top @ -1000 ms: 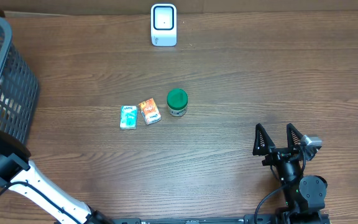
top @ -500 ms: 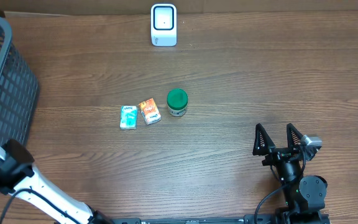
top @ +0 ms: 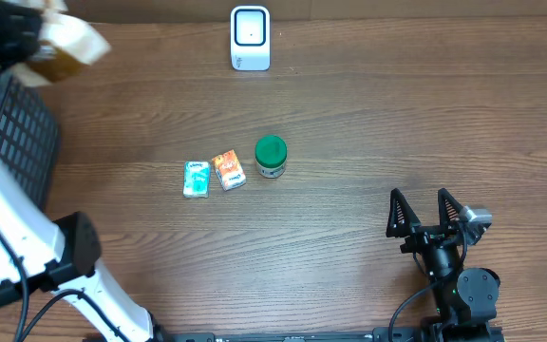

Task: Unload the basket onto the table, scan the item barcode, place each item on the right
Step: 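Lift the brown snack bag out of the basket with the left gripper, then place the brown snack bag left of the Kleenex pack and release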

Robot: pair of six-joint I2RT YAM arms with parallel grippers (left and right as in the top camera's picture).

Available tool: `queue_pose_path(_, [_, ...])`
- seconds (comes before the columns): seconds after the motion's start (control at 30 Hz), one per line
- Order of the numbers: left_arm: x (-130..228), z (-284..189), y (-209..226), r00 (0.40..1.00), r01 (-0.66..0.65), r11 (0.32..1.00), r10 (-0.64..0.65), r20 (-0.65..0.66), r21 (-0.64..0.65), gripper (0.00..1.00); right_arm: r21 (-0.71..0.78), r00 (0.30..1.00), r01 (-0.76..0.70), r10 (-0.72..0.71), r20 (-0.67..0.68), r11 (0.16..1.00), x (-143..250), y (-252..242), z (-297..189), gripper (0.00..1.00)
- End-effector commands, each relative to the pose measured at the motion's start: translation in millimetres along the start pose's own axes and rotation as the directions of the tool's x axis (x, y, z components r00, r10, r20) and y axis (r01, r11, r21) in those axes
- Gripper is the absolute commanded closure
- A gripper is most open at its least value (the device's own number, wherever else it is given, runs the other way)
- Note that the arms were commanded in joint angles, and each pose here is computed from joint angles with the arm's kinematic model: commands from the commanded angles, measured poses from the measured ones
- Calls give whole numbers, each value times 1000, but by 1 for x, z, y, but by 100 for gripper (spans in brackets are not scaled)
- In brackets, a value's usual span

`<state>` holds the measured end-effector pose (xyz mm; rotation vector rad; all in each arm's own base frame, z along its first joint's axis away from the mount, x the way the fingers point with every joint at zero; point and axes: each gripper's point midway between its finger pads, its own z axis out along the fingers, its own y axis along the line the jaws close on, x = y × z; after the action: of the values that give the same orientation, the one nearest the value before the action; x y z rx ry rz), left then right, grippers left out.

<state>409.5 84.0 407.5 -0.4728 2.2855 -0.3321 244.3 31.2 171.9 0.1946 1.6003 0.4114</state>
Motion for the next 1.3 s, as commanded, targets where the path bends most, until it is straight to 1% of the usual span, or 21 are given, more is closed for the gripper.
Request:
queue_pose_path(0.0, [37, 50, -5, 979, -91, 994, 78, -189, -61, 96, 4, 1000, 0, 0, 6, 1000, 1, -1, 0, 0])
queue_pose_path(0.1, [77, 85, 4, 931, -133, 981, 76, -357, -138, 96, 4, 1000, 0, 0, 6, 1000, 1, -1, 0, 0])
queue_pose_path(0.2, [118, 111, 24, 860, -184, 959, 52, -507, -215, 96, 4, 1000, 0, 0, 6, 1000, 1, -1, 0, 0])
queue_pose_path(0.3, [152, 132, 51, 794, -234, 929, 12, -608, -287, 95, 4, 1000, 0, 0, 6, 1000, 1, -1, 0, 0])
queue_pose_path(0.33, [159, 138, 57, 781, -241, 924, 4, -625, -296, 95, 4, 1000, 0, 0, 6, 1000, 1, -1, 0, 0])
queue_pose_path(0.47, [186, 162, 93, 749, -305, 875, -25, -662, -377, 96, 4, 1000, 0, 0, 6, 1000, 1, -1, 0, 0])
queue_pose_path(0.63, [226, 189, 125, 711, -403, 809, -17, -703, -427, 95, 4, 1000, 0, 0, 6, 1000, 1, -1, 0, 0])
queue_pose_path(0.7, [242, 201, 135, 704, -419, 800, -12, -710, -429, 96, 4, 1000, 0, 0, 6, 1000, 1, -1, 0, 0])
queue_pose_path(0.73, [258, 208, 142, 689, -434, 800, -3, -725, -415, 96, 4, 1000, 0, 0, 6, 1000, 1, -1, 0, 0])
queue_pose_path(0.87, [289, 216, 157, 650, -477, 789, 20, -760, -387, 96, 4, 1000, 0, 0, 6, 1000, 1, -1, 0, 0])
queue_pose_path(1.07, [322, 227, 158, 623, -510, 785, 55, -781, -352, 96, 4, 1000, 0, 0, 6, 1000, 1, -1, 0, 0])
queue_pose_path(1.27, [337, 237, 121, 587, -577, 771, 163, -793, -268, 96, 4, 1000, 0, 0, 6, 1000, 1, -1, 0, 0])
